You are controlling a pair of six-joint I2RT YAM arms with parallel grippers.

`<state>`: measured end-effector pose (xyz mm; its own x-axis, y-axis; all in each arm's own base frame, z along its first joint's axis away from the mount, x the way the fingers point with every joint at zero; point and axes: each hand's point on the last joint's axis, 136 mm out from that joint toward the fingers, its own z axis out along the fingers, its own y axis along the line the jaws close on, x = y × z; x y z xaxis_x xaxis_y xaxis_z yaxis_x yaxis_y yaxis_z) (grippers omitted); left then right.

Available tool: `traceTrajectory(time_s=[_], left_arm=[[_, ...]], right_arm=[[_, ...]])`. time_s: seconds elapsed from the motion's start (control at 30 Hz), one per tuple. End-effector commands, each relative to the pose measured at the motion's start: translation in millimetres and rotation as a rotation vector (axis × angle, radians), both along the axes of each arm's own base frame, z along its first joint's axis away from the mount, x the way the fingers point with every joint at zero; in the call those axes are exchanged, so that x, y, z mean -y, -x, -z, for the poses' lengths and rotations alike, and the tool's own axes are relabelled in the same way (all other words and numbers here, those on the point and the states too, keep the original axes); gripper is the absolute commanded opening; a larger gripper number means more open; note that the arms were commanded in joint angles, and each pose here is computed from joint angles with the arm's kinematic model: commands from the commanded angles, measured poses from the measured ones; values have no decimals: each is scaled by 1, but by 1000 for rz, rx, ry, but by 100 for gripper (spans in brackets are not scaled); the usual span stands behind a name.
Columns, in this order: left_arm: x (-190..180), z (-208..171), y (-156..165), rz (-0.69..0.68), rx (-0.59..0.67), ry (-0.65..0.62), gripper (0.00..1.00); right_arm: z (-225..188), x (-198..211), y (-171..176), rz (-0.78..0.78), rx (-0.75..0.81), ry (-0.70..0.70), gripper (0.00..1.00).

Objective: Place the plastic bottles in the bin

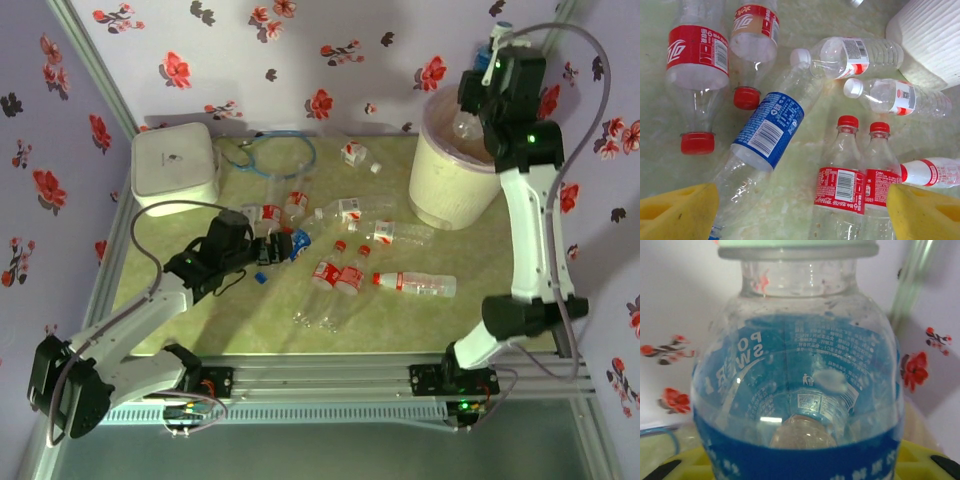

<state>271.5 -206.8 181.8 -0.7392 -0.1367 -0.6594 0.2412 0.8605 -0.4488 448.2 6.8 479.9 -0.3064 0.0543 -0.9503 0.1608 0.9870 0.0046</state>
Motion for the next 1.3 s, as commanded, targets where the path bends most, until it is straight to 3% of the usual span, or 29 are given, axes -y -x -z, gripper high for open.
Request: traceTrajectory(time_s=[0.0, 0.23, 0.37, 0.93, 1.1, 1.27], left_arm=[[-11, -2, 2, -16, 25, -30, 87], [-19, 5, 12, -28, 4, -34, 88], [-28, 5, 13, -52, 10, -70, 88], [-36, 28, 13, -27, -50, -217, 92], [-38, 30, 12, -39, -50, -225, 92], [-42, 32, 15, -47, -41, -224, 92]], right_arm=[[51, 21, -20, 54, -217, 86, 42], [119, 30, -54, 31, -419, 31, 35], [159, 18, -64, -32, -517, -22, 38], [300, 22, -68, -41, -892, -212, 33], [334, 22, -70, -42, -956, -201, 35], [362, 26, -70, -26, -995, -182, 52]])
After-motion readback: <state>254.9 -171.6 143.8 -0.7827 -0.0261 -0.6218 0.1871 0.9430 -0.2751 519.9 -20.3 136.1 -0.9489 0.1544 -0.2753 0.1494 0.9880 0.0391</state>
